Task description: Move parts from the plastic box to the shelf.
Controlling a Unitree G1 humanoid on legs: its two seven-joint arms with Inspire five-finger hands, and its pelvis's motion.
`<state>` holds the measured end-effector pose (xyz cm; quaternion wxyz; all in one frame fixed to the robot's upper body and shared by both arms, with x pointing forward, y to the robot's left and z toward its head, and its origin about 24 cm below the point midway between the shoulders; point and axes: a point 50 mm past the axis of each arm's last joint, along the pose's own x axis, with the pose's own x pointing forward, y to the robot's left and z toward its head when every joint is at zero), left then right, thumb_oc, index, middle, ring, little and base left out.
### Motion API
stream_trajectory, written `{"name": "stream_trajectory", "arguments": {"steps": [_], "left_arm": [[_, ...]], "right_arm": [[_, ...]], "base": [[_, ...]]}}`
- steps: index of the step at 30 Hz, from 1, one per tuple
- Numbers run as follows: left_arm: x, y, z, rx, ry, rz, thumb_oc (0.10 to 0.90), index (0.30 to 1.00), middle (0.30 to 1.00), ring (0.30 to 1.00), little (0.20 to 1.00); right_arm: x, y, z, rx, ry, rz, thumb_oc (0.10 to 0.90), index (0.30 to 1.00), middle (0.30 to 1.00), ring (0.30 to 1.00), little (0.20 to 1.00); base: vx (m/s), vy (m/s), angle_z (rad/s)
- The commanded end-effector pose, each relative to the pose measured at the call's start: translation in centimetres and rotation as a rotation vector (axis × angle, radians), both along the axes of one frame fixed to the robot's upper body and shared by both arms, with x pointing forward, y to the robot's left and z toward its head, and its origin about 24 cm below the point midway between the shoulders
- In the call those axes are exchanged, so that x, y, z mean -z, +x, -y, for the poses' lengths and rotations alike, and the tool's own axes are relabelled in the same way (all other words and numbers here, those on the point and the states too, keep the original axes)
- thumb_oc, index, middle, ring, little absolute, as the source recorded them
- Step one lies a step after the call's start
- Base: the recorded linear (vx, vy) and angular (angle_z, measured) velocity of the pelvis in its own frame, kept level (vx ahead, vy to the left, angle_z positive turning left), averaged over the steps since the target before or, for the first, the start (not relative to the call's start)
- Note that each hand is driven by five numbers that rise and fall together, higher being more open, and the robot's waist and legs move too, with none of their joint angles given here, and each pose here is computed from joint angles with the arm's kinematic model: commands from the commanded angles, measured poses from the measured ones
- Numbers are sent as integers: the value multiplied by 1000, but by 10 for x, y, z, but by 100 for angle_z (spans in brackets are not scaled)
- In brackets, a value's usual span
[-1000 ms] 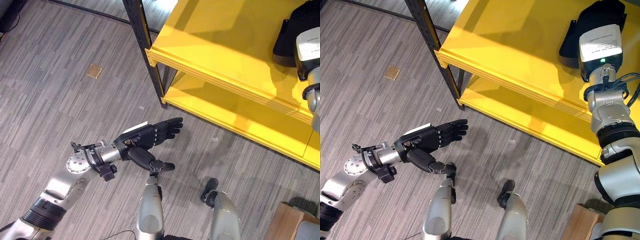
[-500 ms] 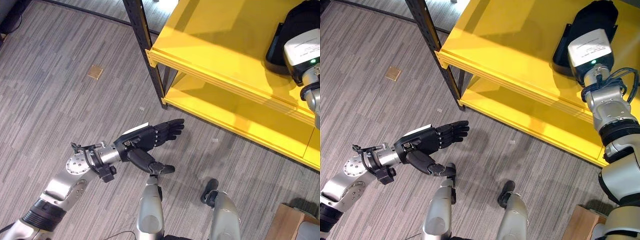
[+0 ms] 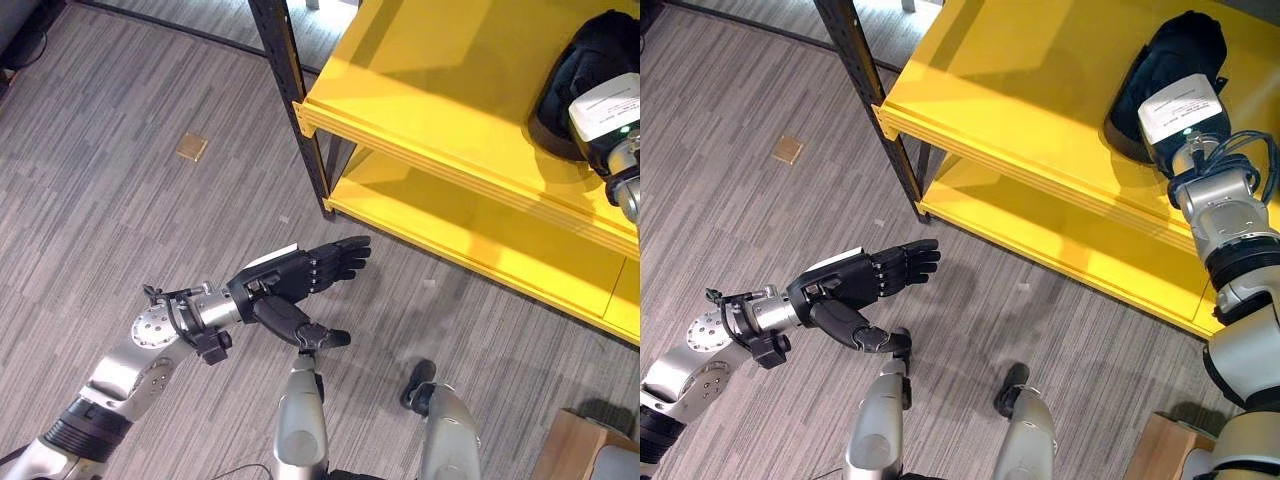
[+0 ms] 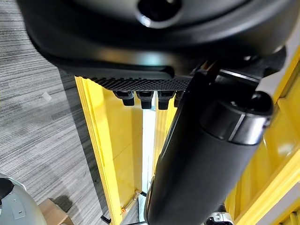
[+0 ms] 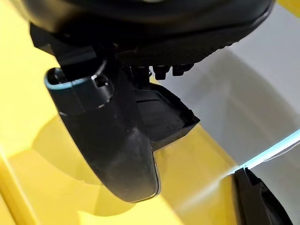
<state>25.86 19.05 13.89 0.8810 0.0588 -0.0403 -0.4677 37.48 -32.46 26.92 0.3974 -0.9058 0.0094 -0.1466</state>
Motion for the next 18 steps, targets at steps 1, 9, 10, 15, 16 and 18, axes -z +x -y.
{"name": "stream_trajectory", "arguments": {"steps": [1, 9, 10, 15, 16, 18], "left_arm": [[-35, -7, 15, 140, -81, 162, 900, 1000, 1000, 1000, 1000], [-34, -5, 16, 143, -89, 160, 900, 1000, 1000, 1000, 1000], [-34, -5, 17, 144, -91, 160, 900, 1000, 1000, 1000, 1000], [-35, -2, 20, 146, -90, 160, 900, 1000, 1000, 1000, 1000], [-35, -2, 20, 142, -92, 158, 900, 1000, 1000, 1000, 1000], [-34, -2, 19, 143, -91, 157, 900, 1000, 1000, 1000, 1000]], "right_arm": [[-74, -16, 12, 117, -35, 259, 900, 1000, 1000, 1000, 1000], [-74, -22, 24, 219, 31, 389, 900, 1000, 1000, 1000, 1000], [-74, -23, 24, 219, 35, 411, 900, 1000, 1000, 1000, 1000], [-79, -25, 25, 235, 25, 477, 900, 1000, 1000, 1000, 1000], [-80, -26, 25, 237, 24, 491, 900, 1000, 1000, 1000, 1000], [-83, -26, 22, 220, 7, 504, 900, 1000, 1000, 1000, 1000]], "base": [[0, 0, 0], [0, 0, 0], [0, 0, 0], [0, 0, 0], [0, 0, 0], [0, 0, 0]]}}
